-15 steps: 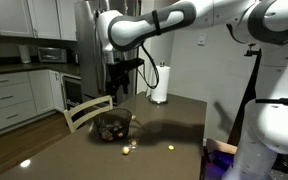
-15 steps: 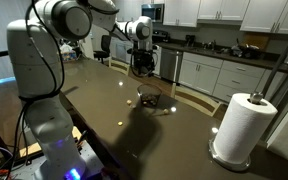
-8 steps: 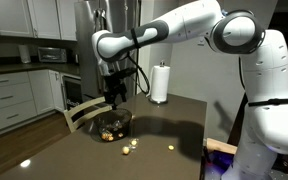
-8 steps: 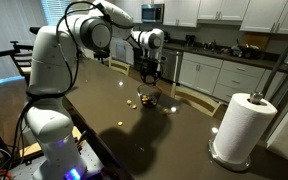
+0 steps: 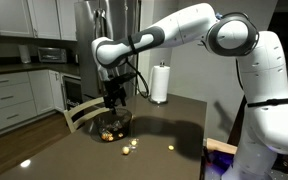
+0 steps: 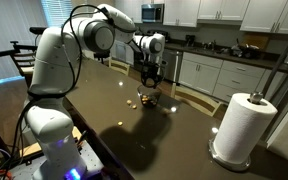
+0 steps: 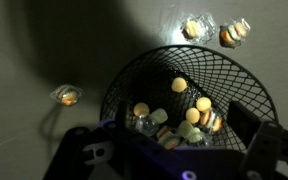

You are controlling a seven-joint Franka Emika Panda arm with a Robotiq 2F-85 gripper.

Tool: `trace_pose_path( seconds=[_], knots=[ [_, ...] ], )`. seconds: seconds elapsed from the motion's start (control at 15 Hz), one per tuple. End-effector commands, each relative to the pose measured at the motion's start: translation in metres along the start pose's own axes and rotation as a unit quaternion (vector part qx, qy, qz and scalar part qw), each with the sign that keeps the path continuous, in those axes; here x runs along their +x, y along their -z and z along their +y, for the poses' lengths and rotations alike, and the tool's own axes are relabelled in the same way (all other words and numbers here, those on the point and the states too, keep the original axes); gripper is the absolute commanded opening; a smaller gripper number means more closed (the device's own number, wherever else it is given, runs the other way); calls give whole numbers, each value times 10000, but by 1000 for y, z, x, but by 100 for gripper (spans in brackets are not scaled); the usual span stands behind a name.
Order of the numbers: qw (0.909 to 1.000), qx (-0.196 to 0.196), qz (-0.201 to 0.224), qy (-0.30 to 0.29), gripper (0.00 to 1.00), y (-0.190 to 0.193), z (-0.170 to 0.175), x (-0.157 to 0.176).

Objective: Pick an object from the basket and put it on the table

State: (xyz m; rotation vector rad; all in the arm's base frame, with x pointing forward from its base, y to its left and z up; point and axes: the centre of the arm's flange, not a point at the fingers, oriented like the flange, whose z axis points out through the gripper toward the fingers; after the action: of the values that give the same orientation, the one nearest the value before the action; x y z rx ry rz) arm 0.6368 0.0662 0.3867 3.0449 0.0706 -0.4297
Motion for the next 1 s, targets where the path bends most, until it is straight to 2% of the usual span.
trace_pose_path(
  seconds=[0.0,0.27,0.67,0.93],
  knots=[
    [9990,102,372,215,100,-12,-8,8],
    [9955,149,901,261,100,-29,-20,17],
    [9940,222,1070,53,100,-77,-5,34],
    [9911,231,1308,134,100,-107,5,50]
  ],
)
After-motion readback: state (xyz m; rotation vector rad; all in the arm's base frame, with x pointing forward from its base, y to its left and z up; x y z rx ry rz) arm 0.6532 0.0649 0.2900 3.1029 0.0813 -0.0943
